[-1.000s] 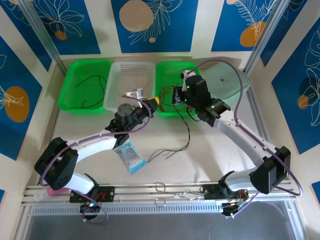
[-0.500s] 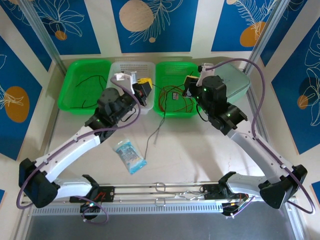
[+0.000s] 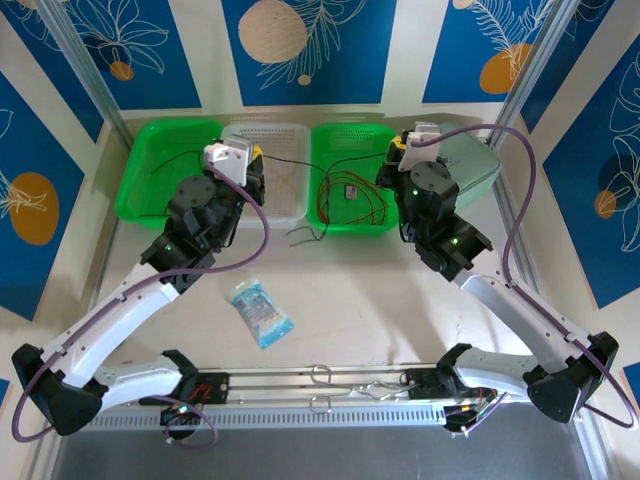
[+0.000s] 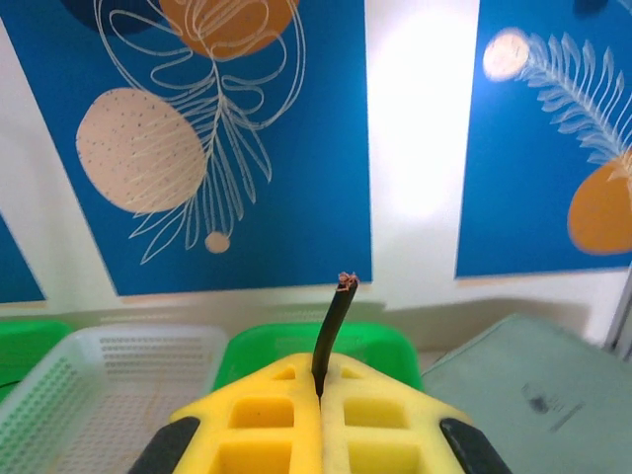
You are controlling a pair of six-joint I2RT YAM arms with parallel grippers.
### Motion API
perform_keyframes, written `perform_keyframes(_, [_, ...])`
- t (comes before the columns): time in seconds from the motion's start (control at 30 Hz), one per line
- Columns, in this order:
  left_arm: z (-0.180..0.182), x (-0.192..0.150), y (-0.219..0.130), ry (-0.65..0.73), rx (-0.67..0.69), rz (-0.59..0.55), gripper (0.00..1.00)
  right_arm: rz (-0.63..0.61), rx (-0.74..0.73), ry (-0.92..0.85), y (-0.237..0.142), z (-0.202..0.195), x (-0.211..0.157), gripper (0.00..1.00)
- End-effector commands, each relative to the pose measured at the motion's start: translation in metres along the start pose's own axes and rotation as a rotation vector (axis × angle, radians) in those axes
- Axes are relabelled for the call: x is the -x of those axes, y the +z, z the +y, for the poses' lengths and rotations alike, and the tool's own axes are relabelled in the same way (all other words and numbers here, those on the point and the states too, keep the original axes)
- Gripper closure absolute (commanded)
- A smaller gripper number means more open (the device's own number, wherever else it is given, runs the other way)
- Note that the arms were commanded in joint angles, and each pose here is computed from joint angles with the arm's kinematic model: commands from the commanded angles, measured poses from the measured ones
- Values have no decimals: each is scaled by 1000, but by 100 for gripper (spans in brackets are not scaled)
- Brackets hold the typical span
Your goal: Untangle the cables
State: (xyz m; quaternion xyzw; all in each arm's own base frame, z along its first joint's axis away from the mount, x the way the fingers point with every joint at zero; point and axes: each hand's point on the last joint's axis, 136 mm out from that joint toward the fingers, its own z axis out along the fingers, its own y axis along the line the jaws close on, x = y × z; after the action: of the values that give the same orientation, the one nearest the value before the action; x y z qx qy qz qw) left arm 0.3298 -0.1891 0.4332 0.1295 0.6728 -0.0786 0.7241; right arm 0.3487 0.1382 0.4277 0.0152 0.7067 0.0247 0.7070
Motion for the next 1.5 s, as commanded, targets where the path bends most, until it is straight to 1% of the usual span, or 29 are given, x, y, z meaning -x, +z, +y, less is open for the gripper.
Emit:
perform_keyframes(0.0, [28, 1, -9, 192, 156, -3, 100, -127, -102, -144, -7, -25, 36, 100])
perform_keyframes(0.07, [32, 2, -12, 284, 176, -19, 100, -145, -147, -176, -7, -37, 42, 100])
perform_keyframes(0.23, [54, 7, -17, 462, 317, -22, 100, -153, -256, -186, -8, -70, 50, 100])
perform_keyframes(0.3, [60, 9, -18, 507, 339, -25, 100, -156, -275, -191, -8, -79, 51, 100])
perform_keyframes(0.4, [75, 10, -18, 512, 380, -6, 100, -156, -327, -216, -8, -96, 54, 100])
perform_keyframes(0.57, [115, -2, -21, 422, 446, 78, 100, -142, -454, -245, -10, -136, 54, 100])
perform_keyframes(0.63, [139, -6, -27, 354, 513, 92, 100, -136, -510, -240, -13, -153, 53, 100])
perform_keyframes(0.73, [171, -13, -38, 232, 625, 86, 100, -107, -605, -185, -18, -181, 44, 100])
perform_keyframes(0.8, [182, -18, -40, 205, 658, 91, 100, -68, -667, -121, -23, -201, 33, 100])
perform_keyframes(0.9, [200, -24, -42, 176, 698, 93, 100, -30, -721, -51, -31, -221, 19, 100])
perform_keyframes(1.0, [222, -29, -48, 146, 752, 106, 100, -22, -756, -35, -37, -237, 14, 100])
perform_keyframes(1.13, [257, -37, -57, 51, 824, 110, 100, 1, -791, 9, -46, -258, 6, 100])
perform_keyframes(1.23, [267, -38, -55, 8, 823, 116, 100, 25, -777, 49, -49, -263, 0, 100])
perform_keyframes(1.4, [263, -34, -50, -14, 783, 99, 100, 20, -763, 65, -53, -260, 1, 100])
perform_keyframes(1.47, [261, -31, -49, -27, 769, 85, 100, 12, -727, 75, -52, -255, 5, 100])
